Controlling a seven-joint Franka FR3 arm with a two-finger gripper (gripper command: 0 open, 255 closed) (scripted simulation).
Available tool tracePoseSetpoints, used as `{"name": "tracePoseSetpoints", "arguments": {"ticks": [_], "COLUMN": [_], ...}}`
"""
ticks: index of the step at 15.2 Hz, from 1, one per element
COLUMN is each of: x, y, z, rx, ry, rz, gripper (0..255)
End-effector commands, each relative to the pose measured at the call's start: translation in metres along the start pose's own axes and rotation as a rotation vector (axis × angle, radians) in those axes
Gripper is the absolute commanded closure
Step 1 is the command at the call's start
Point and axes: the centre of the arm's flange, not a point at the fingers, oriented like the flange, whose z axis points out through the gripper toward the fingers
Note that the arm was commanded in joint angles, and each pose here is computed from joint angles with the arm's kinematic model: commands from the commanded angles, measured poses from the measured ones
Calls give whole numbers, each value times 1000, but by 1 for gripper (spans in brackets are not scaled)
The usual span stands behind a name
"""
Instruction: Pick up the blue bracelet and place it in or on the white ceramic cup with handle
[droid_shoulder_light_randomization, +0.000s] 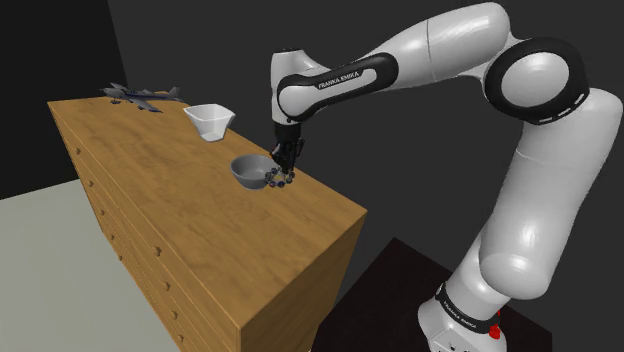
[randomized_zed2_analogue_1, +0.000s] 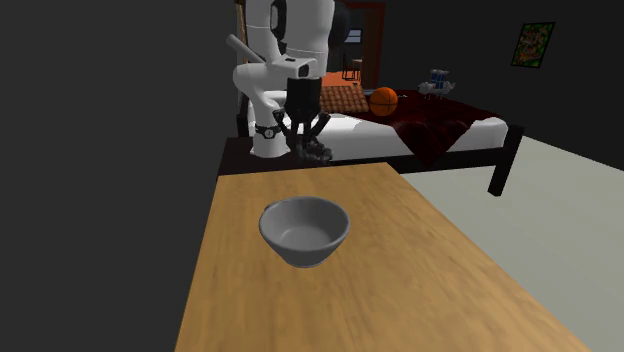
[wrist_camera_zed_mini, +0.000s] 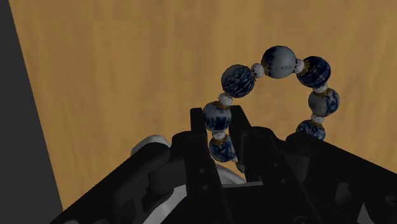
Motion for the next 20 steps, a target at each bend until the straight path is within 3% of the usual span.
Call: {"name": "tracePoseSetpoints", "arguments": {"ticks": [1,13,20], "x": [26,178,180], "y": [11,69,65], "z": [3,-2,34], "rx": [-1,-1,-1], "ry": [0,0,0], "rz": [0,0,0], "gripper": [255,255,255]}}
